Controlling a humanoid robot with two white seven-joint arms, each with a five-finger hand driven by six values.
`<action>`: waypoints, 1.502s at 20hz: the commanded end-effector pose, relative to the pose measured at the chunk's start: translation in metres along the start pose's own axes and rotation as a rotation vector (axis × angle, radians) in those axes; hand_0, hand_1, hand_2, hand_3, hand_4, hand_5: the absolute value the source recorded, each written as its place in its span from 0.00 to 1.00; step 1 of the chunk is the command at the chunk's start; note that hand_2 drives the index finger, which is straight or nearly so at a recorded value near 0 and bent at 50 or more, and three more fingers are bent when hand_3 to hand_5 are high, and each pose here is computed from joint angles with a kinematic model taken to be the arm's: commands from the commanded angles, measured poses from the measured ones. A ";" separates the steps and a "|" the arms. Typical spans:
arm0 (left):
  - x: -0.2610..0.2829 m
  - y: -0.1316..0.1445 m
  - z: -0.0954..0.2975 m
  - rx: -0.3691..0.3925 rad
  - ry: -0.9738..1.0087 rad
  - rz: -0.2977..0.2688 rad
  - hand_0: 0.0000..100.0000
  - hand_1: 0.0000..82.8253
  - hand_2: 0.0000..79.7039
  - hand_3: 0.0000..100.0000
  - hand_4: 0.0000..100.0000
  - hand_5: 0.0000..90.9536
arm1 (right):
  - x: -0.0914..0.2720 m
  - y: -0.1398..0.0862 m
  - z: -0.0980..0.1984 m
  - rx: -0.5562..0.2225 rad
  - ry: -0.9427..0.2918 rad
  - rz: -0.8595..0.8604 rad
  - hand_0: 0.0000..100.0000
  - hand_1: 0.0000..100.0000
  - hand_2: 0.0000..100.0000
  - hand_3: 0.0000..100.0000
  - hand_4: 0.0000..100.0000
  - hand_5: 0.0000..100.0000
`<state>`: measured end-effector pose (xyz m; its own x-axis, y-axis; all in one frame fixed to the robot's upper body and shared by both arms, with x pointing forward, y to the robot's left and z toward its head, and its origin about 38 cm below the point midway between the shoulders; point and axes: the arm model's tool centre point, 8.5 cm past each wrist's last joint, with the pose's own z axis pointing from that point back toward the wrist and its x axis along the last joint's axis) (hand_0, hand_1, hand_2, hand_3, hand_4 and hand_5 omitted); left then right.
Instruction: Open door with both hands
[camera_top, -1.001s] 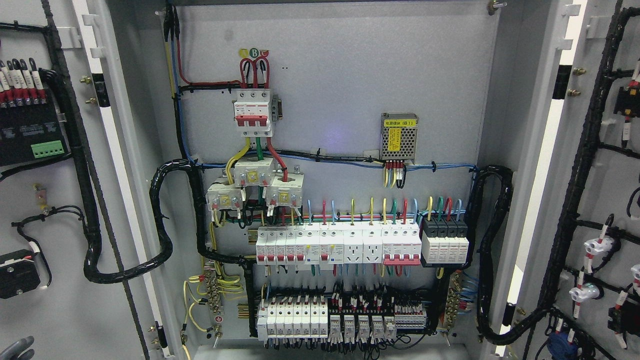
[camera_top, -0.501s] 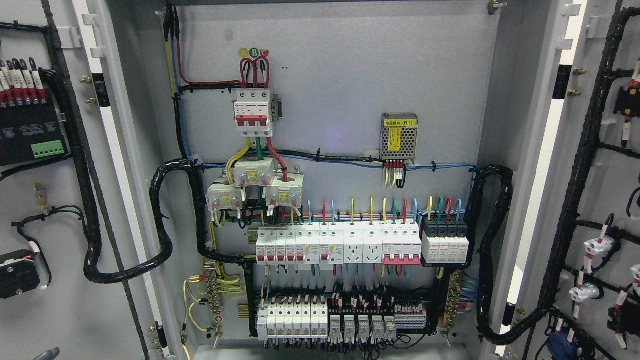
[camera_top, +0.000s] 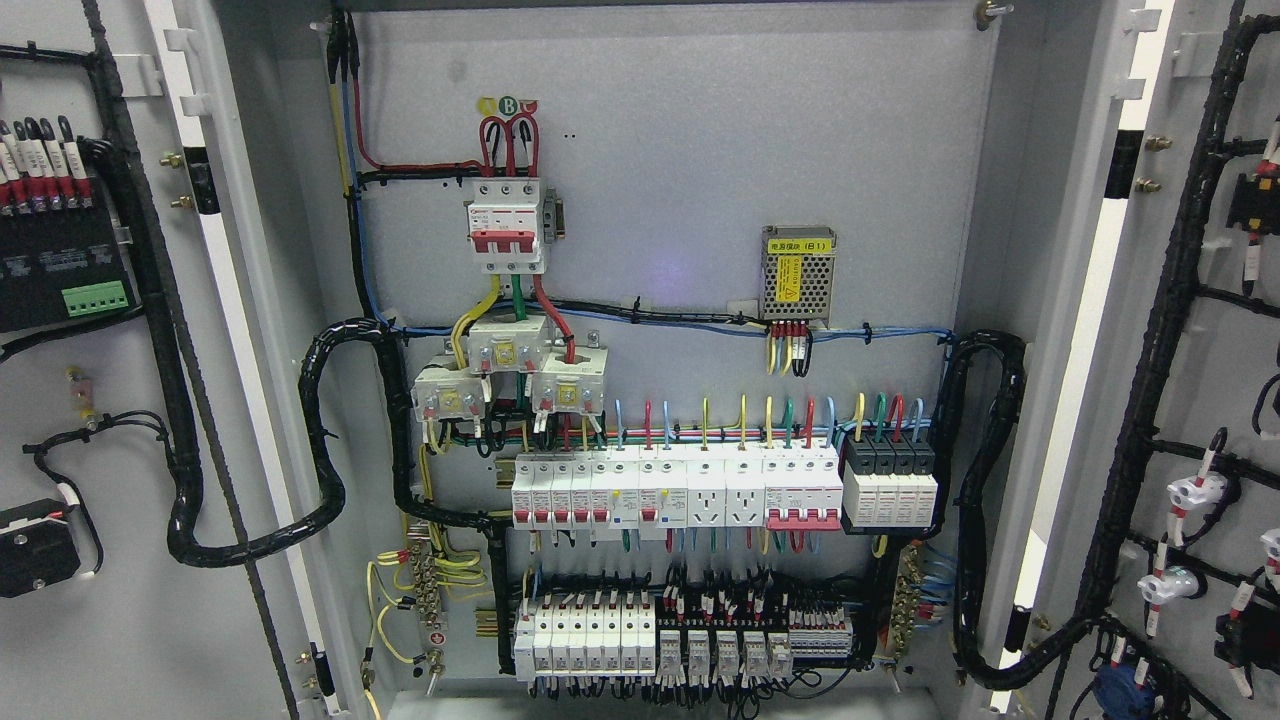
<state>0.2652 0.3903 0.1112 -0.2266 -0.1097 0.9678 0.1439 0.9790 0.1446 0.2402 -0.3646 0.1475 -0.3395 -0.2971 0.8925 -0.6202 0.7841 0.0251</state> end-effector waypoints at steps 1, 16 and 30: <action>-0.037 -0.054 0.037 -0.096 0.136 0.044 0.00 0.00 0.00 0.00 0.04 0.00 | -0.041 0.039 0.007 -0.041 0.017 -0.096 0.00 0.00 0.00 0.00 0.00 0.00; -0.092 -0.095 0.122 -0.152 0.418 0.054 0.00 0.00 0.00 0.00 0.04 0.00 | -0.118 0.087 0.071 -0.338 0.273 -0.216 0.00 0.00 0.00 0.00 0.00 0.00; -0.174 -0.119 0.202 -0.149 0.743 0.053 0.00 0.00 0.00 0.00 0.04 0.00 | -0.154 0.111 0.165 -0.498 0.524 -0.236 0.00 0.00 0.00 0.00 0.00 0.00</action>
<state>0.1360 0.3326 -0.0517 0.2897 -0.2030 0.9353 0.2958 0.9484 0.1142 0.1447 -0.3195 -0.0174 0.0952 -0.3073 0.9469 -0.2935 0.9002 0.3216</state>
